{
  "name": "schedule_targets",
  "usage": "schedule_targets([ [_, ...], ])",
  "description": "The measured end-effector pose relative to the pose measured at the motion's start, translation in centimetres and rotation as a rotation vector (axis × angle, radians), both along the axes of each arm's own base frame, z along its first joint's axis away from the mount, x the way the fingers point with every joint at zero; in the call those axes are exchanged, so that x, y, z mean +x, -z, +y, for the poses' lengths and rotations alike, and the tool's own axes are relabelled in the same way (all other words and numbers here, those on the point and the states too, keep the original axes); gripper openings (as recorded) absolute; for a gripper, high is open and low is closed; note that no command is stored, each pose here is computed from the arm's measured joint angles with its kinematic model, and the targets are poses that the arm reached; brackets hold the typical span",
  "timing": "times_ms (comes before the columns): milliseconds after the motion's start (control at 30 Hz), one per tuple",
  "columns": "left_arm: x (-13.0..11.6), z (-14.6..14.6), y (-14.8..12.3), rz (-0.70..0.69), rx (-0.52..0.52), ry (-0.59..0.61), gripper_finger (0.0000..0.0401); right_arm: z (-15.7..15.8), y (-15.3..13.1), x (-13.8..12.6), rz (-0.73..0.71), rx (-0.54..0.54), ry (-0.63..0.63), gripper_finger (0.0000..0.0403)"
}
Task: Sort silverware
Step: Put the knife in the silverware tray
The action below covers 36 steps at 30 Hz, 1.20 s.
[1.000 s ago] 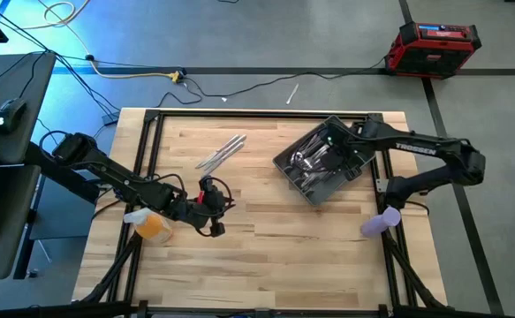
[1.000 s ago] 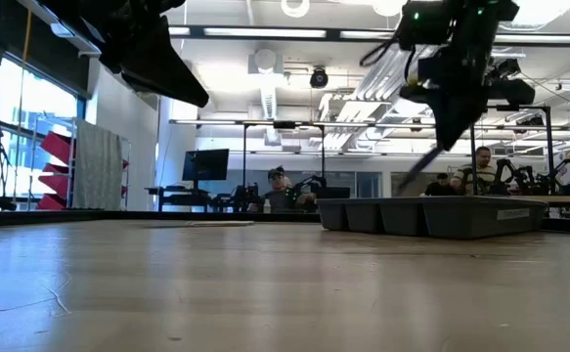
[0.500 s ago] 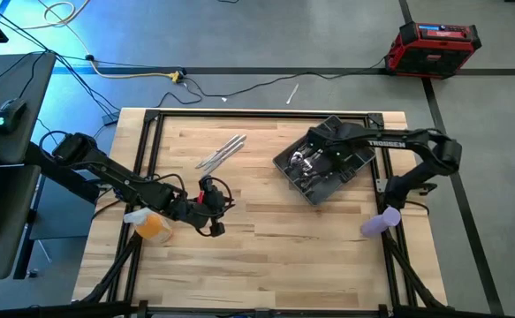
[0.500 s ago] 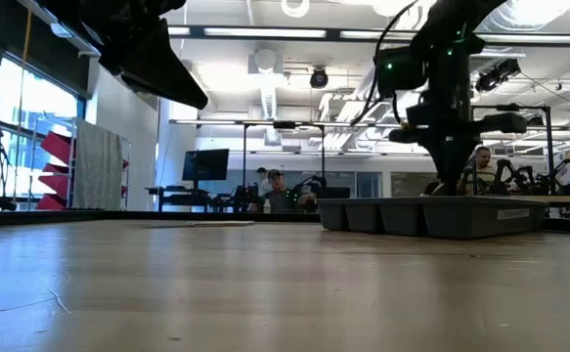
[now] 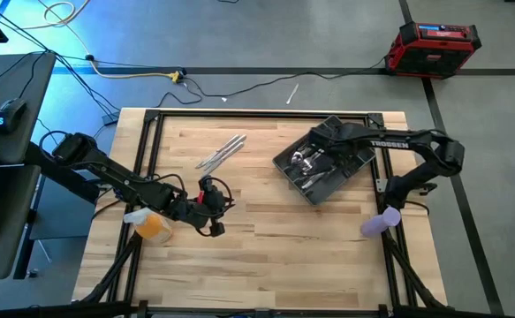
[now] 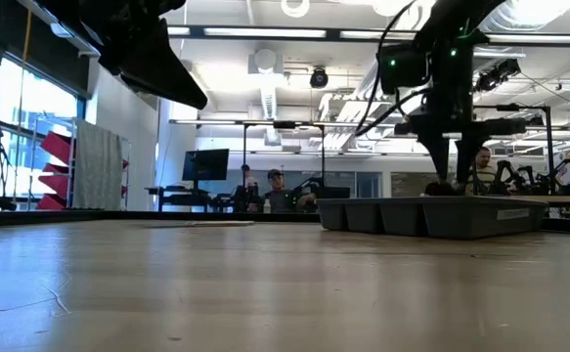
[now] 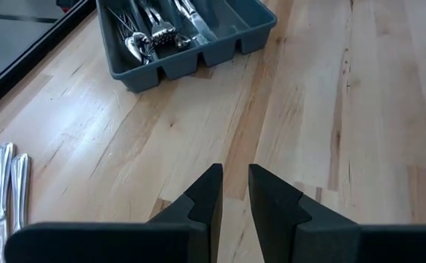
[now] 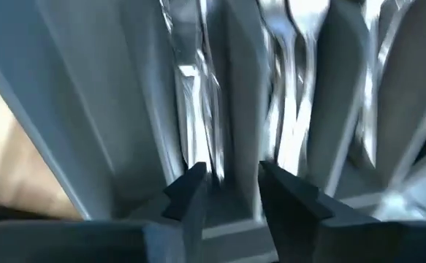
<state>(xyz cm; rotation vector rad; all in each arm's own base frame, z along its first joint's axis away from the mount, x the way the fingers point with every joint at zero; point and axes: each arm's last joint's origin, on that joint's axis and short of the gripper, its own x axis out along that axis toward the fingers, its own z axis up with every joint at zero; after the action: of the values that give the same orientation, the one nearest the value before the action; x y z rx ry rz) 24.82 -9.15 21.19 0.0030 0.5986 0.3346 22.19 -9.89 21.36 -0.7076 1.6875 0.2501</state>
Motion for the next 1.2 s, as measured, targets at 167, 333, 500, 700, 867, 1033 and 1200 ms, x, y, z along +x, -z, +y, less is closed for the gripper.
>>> schedule_targets([
  [167, -0.4, 0.3, 0.4, 0.033, -0.043, -0.055, 0.0049, 1.5, -2.2, -0.6, -0.16, 0.007, 0.065, 0.0114],
  [333, -0.4, 1.9, 0.8, 0.077, -0.072, -0.157, 0.0049, 2.6, -3.9, 0.5, -0.528, 0.337, 0.274, 0.0108],
  [500, 0.0, 4.6, 1.3, 0.154, -0.121, -0.198, 0.0065, 4.1, -4.8, 3.7, -0.791, 0.629, 0.403, 0.0108],
  [700, -0.8, 7.4, 2.1, 0.289, -0.102, -0.292, 0.0085, 10.7, -4.7, 8.5, -0.975, 0.777, 0.07, 0.0108],
  [867, -1.5, 10.0, 2.3, 0.34, -0.022, -0.449, 0.0081, 16.5, -2.5, 11.3, -1.096, 0.717, 0.077, 0.0108],
  [1033, -1.7, 12.8, 2.4, 0.387, -0.087, -0.481, 0.0059, 20.0, 2.5, 12.7, -1.09, 0.512, 0.199, 0.0108],
  [1200, -2.0, 14.7, 2.5, 0.396, -0.137, -0.515, 0.0016, 21.9, 6.7, 13.6, -1.054, 0.514, 0.274, 0.0108],
])
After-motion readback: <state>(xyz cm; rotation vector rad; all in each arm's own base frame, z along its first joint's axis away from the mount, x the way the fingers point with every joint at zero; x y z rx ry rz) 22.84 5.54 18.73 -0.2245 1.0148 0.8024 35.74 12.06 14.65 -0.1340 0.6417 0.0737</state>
